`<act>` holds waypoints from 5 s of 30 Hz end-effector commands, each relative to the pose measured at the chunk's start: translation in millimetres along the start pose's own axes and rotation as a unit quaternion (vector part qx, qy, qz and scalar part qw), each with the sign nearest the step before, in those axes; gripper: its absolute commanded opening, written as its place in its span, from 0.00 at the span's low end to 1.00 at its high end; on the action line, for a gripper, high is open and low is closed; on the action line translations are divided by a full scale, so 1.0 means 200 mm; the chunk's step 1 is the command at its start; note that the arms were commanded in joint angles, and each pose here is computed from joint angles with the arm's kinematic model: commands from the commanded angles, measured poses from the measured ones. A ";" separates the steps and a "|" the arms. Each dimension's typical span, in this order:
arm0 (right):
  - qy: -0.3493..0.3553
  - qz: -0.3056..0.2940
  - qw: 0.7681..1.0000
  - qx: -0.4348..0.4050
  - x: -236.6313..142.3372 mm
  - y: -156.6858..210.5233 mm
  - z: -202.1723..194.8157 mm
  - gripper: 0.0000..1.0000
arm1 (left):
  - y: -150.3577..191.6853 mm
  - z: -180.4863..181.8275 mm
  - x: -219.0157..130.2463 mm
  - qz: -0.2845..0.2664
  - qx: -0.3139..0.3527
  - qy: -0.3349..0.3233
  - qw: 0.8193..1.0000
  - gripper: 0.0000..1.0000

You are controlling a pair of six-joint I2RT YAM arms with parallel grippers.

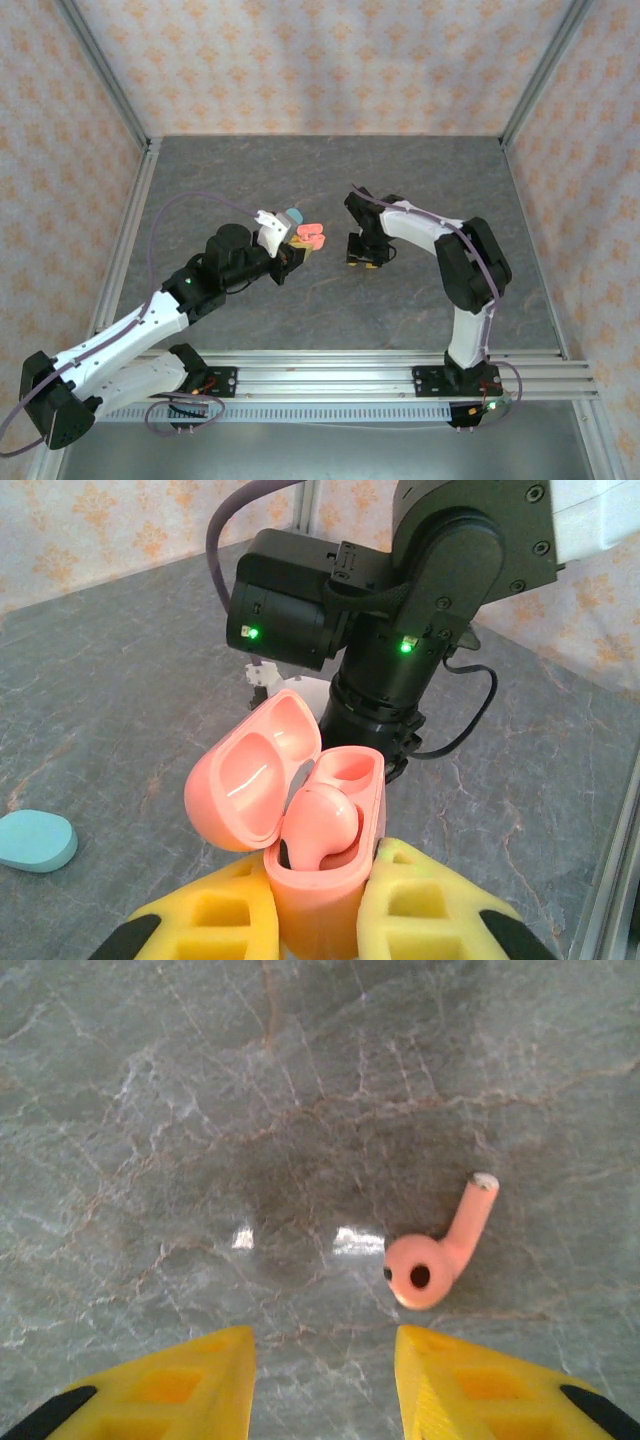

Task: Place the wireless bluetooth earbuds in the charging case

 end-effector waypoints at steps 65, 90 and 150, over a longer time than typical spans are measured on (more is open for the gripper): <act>0.021 0.041 0.981 -0.187 -0.20 -0.02 -0.21 0.39 | -0.04 -0.03 -0.07 0.005 0.011 -0.001 1.000 0.00; 0.032 0.017 0.999 -0.039 -0.04 0.02 -0.21 0.36 | -0.03 -0.04 -0.04 0.004 0.004 0.002 1.000 0.00; -0.209 0.038 0.976 -0.041 0.02 0.00 0.01 0.07 | -0.06 -0.08 0.05 0.031 0.004 0.002 0.999 0.00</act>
Point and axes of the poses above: each hand's point on the last joint's axis, 136 mm out from that joint toward the fingers, its own x axis out along the fingers, its own z axis along the line the jaws close on, y = z × x, the point moved 1 cm from there along -x, back along the fingers, and after that the axes turned 1 degree about x, right-handed, at the moved point
